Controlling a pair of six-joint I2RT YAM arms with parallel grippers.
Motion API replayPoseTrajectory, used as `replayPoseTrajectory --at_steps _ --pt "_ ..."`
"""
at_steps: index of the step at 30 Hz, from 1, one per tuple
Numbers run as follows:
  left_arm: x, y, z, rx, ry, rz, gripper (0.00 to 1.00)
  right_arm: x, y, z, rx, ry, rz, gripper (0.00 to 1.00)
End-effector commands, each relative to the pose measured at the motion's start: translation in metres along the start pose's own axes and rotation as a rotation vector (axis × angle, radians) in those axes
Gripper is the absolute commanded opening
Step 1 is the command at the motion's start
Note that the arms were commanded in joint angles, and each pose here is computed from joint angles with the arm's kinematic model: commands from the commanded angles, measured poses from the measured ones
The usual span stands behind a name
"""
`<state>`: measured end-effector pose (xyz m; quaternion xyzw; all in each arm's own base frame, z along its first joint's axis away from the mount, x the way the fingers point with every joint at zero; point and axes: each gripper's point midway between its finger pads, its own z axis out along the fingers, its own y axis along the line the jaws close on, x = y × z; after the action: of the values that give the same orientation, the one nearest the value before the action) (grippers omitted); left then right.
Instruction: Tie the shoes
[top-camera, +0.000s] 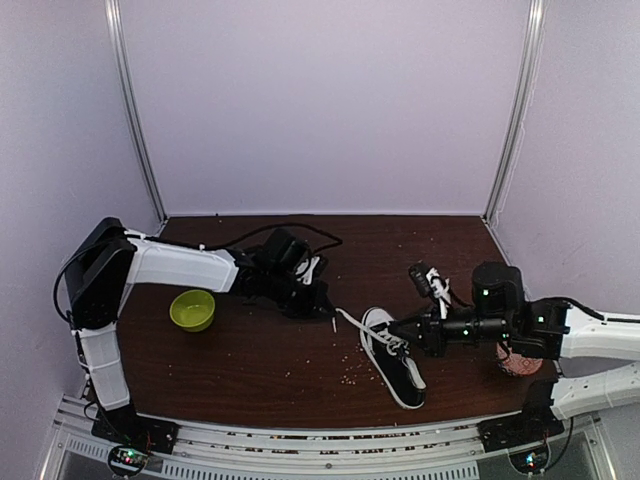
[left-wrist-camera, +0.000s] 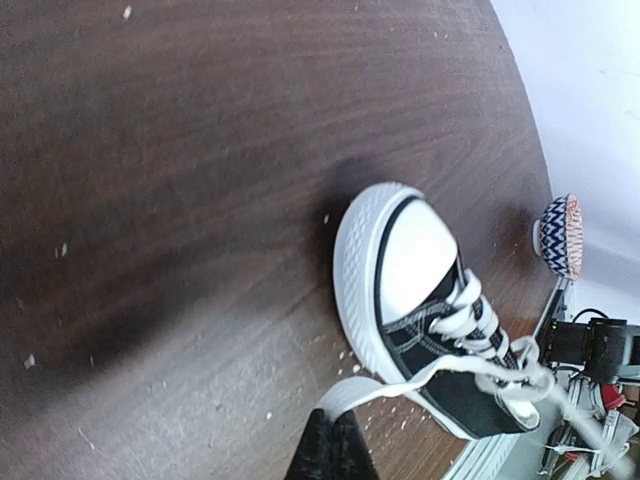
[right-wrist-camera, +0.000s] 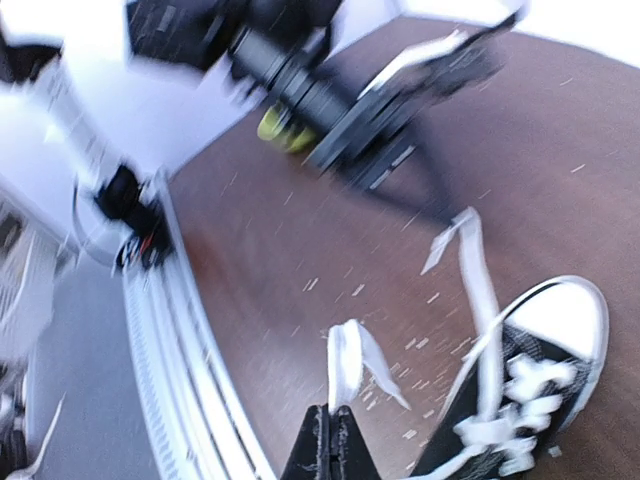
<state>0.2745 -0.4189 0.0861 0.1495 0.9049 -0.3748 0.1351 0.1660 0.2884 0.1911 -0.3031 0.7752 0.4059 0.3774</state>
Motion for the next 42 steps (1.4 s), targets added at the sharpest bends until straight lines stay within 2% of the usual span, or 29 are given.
replayPoseTrajectory --at_steps 1,4,6,7,9,10,12,14,17,20,28,31,34,37,40,42 --pt "-0.021 -0.009 0.001 -0.004 0.007 0.098 0.0 0.062 0.04 0.009 -0.181 0.235 -0.087 0.0" --pt "-0.034 -0.015 -0.001 0.006 -0.009 0.13 0.0 0.094 0.046 0.014 -0.185 0.36 -0.103 0.0" --pt "-0.042 -0.027 -0.004 0.039 -0.024 0.173 0.0 0.106 0.034 0.018 -0.113 0.408 -0.103 0.0" --pt "-0.045 -0.034 -0.007 0.06 -0.031 0.194 0.0 0.107 0.026 0.019 -0.064 0.409 -0.1 0.1" --pt "-0.048 -0.045 -0.013 0.094 -0.045 0.233 0.0 0.096 0.013 0.021 0.025 0.383 -0.102 0.44" --pt "-0.05 -0.051 -0.016 0.109 -0.054 0.252 0.0 0.086 0.011 0.021 0.054 0.351 -0.102 0.55" --pt "-0.049 -0.06 -0.023 0.132 -0.063 0.294 0.0 0.059 -0.002 0.021 0.146 0.247 -0.089 0.68" --pt "-0.046 -0.072 -0.028 0.152 -0.068 0.341 0.0 0.033 -0.024 0.018 0.256 0.154 -0.042 0.72" --pt "-0.041 -0.088 -0.034 0.188 -0.074 0.395 0.0 0.003 -0.058 0.016 0.349 0.046 0.075 0.71" --pt "-0.038 -0.1 -0.036 0.21 -0.082 0.426 0.0 -0.018 -0.067 0.025 0.329 -0.013 0.1 0.69" --pt "-0.035 -0.108 -0.036 0.219 -0.09 0.454 0.0 -0.032 -0.077 0.061 0.301 0.061 0.021 0.61" --pt "-0.036 -0.109 -0.036 0.219 -0.093 0.457 0.0 -0.031 -0.074 0.072 0.269 0.104 -0.007 0.55" --pt "-0.036 -0.11 -0.036 0.223 -0.097 0.459 0.0 -0.032 -0.077 0.078 0.276 0.117 -0.01 0.32" --pt "-0.034 -0.11 -0.037 0.22 -0.101 0.461 0.0 -0.034 -0.084 0.076 0.317 0.104 0.001 0.0" --pt "-0.028 -0.096 -0.037 0.144 -0.123 0.409 0.38 -0.036 -0.098 0.063 0.406 0.052 0.034 0.0" --pt "-0.014 -0.083 -0.03 0.092 -0.117 0.36 0.47 -0.038 -0.11 0.051 0.477 0.017 0.067 0.0"
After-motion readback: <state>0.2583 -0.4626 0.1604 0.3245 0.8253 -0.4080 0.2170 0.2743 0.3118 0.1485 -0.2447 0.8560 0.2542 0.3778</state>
